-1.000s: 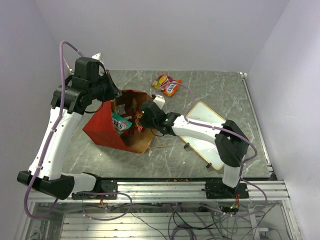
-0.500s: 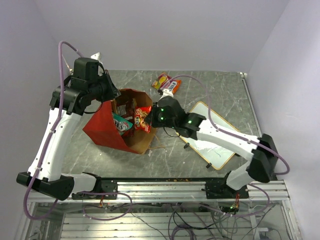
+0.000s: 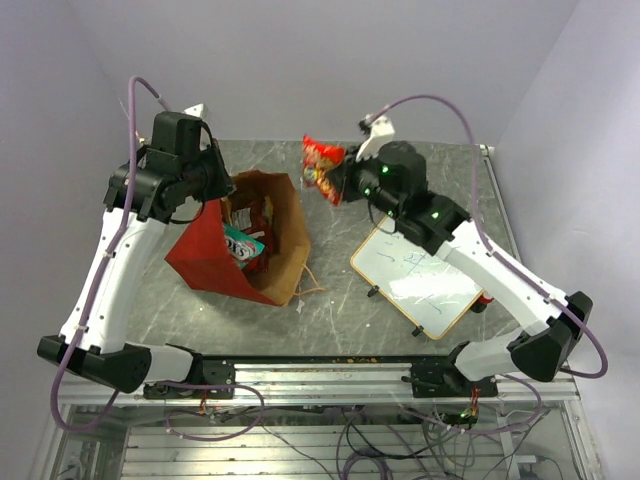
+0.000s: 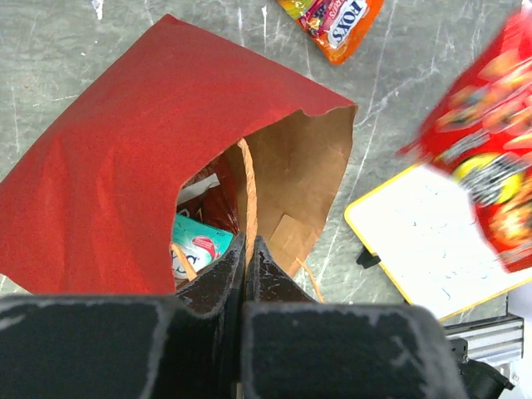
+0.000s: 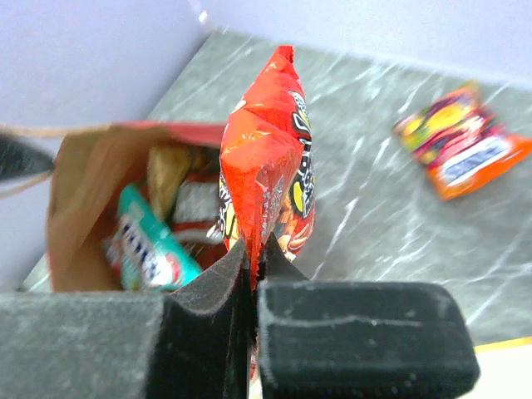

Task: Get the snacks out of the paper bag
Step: Place the snack at the center of the board, then take out the snack from the paper bag.

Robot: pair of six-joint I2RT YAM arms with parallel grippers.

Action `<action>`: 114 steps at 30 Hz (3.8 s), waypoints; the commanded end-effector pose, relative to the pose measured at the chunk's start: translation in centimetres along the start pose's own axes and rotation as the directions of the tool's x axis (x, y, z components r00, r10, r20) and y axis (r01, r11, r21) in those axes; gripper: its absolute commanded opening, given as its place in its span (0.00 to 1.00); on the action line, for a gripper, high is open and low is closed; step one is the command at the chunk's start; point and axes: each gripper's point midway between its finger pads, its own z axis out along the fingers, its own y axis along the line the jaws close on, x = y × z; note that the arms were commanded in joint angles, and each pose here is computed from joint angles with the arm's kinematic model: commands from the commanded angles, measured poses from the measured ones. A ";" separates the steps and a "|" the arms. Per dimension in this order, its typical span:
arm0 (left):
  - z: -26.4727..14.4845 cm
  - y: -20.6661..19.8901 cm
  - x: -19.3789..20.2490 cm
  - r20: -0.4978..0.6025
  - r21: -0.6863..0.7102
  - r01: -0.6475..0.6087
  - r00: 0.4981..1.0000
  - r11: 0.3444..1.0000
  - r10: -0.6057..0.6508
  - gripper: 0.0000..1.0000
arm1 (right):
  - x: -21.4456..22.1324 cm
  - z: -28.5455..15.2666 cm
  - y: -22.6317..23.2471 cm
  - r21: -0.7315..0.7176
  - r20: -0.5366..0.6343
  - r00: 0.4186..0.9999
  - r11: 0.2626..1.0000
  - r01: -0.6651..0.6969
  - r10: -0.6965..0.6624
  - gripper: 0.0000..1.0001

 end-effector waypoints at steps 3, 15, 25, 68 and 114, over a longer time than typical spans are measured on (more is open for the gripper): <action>-0.4 0.3 -0.7 0.013 -0.028 -0.044 0.999 0.999 0.044 0.07 | -9.0 0.9 -7.4 0.180 0.252 0.964 0.983 0.045 -0.090 0.00; -1.6 -0.4 -2.0 0.093 0.020 -0.085 0.992 0.996 0.083 0.07 | -4.2 14.7 -20.0 0.071 0.180 0.913 0.921 -0.384 0.367 0.00; -1.5 -0.5 -1.9 0.075 0.021 -0.124 0.990 0.992 0.122 0.07 | 1.0 22.3 -21.9 -0.024 0.112 0.766 0.772 -0.635 0.633 0.00; -1.6 -0.5 -2.0 0.072 0.023 -0.155 0.986 0.988 0.153 0.07 | 14.1 22.9 -32.0 0.441 0.156 0.767 0.651 -0.618 0.622 0.01; -1.7 -1.3 1.7 0.012 0.142 -0.082 0.997 0.986 0.081 0.07 | 4.6 10.2 -13.6 -0.026 -0.135 0.991 1.000 -0.017 0.013 0.69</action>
